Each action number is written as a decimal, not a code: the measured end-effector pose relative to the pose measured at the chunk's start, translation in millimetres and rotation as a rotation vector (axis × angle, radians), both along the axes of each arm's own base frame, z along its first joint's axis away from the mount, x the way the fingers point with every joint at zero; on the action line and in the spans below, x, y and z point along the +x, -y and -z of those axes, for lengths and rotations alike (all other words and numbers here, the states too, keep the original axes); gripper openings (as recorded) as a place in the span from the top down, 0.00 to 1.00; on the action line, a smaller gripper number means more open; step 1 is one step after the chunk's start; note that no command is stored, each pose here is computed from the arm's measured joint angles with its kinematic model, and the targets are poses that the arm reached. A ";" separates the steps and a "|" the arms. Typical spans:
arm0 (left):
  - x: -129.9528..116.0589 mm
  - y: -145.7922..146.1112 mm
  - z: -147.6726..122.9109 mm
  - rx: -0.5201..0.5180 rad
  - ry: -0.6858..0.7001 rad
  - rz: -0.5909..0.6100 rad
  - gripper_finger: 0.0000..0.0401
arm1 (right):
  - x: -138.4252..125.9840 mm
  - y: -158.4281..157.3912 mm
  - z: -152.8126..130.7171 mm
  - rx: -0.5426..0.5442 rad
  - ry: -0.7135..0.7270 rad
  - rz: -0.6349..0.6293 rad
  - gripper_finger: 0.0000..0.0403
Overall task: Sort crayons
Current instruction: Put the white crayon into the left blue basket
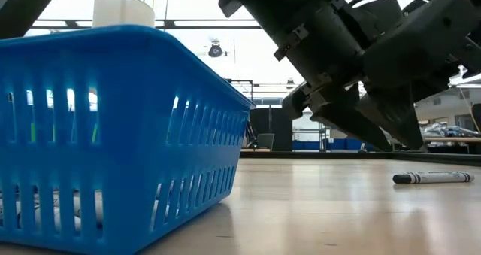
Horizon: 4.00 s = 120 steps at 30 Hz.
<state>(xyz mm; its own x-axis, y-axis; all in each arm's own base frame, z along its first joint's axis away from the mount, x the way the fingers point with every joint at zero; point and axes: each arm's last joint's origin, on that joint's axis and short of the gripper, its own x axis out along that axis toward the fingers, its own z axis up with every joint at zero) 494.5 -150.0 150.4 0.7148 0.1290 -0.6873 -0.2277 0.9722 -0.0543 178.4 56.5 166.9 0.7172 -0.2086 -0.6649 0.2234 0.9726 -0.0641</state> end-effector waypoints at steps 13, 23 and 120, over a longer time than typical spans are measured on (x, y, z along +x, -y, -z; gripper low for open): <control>2.8 -8.7 0.2 0.085 0.003 0.000 0.56 | -1.1 0.3 -1.3 0.002 0.003 -0.002 0.61; 8.4 -16.6 7.9 0.100 0.019 -0.022 0.56 | -1.9 -2.8 -1.5 0.002 0.007 -0.018 0.61; 10.6 -72.5 -1.5 0.181 -0.095 0.010 0.97 | -14.8 -4.3 -17.3 -0.187 0.137 0.091 0.61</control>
